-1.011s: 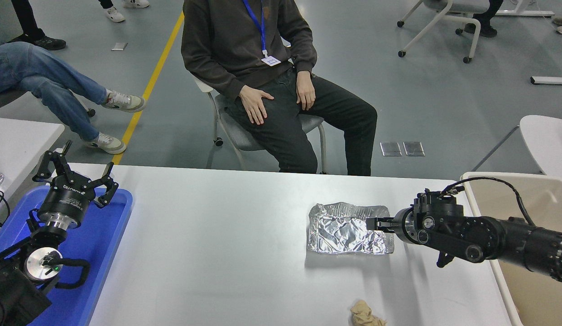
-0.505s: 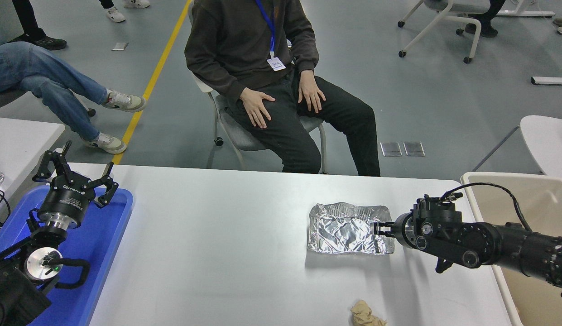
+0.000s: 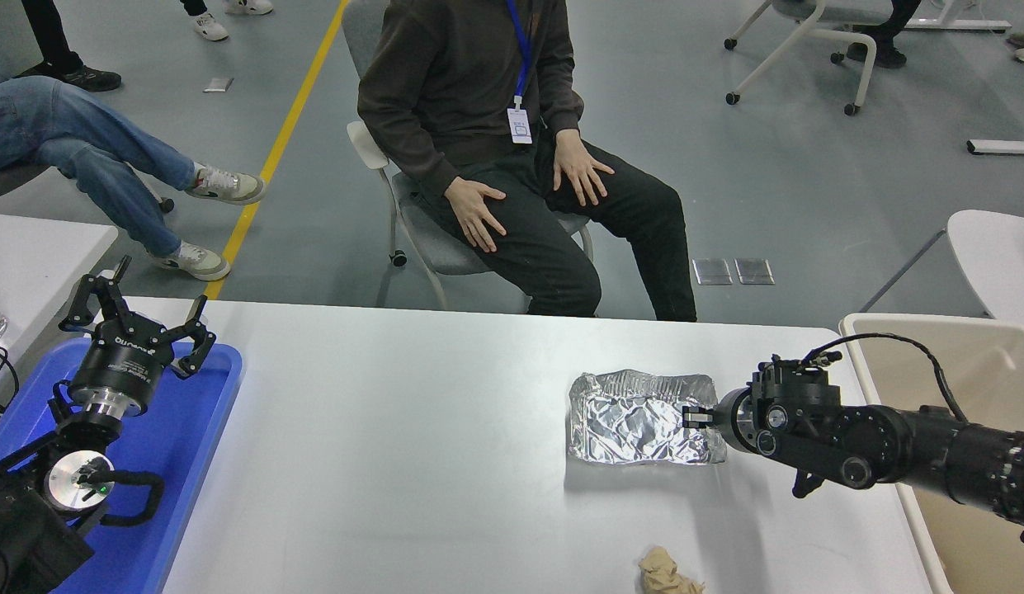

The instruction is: Clean the table surface

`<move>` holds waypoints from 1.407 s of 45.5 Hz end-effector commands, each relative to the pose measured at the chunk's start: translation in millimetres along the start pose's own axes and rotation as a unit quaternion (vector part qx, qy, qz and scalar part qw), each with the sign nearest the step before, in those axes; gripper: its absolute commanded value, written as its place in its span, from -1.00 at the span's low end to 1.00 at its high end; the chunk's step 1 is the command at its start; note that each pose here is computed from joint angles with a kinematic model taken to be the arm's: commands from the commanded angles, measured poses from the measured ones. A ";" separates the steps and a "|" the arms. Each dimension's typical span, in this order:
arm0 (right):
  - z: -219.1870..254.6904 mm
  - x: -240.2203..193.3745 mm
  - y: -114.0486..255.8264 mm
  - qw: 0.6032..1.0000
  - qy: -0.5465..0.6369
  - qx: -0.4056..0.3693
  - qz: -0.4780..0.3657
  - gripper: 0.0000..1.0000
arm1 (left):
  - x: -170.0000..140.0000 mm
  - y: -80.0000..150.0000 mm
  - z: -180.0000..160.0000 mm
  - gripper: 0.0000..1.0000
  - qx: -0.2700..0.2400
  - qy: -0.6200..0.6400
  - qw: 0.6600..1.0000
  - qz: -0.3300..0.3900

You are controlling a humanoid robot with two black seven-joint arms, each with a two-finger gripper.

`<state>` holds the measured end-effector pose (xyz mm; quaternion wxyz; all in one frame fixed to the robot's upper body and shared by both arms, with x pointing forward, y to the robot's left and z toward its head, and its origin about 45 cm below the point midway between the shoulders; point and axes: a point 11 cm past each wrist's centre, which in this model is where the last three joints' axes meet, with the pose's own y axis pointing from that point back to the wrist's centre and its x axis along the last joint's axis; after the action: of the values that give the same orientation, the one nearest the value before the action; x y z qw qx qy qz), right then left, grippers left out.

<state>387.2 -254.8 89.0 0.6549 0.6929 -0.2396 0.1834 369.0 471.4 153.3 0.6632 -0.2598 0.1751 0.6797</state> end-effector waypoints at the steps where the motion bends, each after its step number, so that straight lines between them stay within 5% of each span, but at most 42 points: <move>1: -6.2 4.8 6.4 1.000 -0.001 0.014 -0.003 -1.00 | -0.1 0.0 0.0 1.00 0.000 0.000 1.000 -0.001; 64: 78.1 151.5 239.3 0.995 -0.019 0.083 0.054 -1.00 | 0.0 0.0 0.0 1.00 0.000 0.000 1.000 0.000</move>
<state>376.9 -329.2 318.2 0.5912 0.7381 -0.2444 0.2143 369.0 471.4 153.3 0.6631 -0.2597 0.1751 0.6798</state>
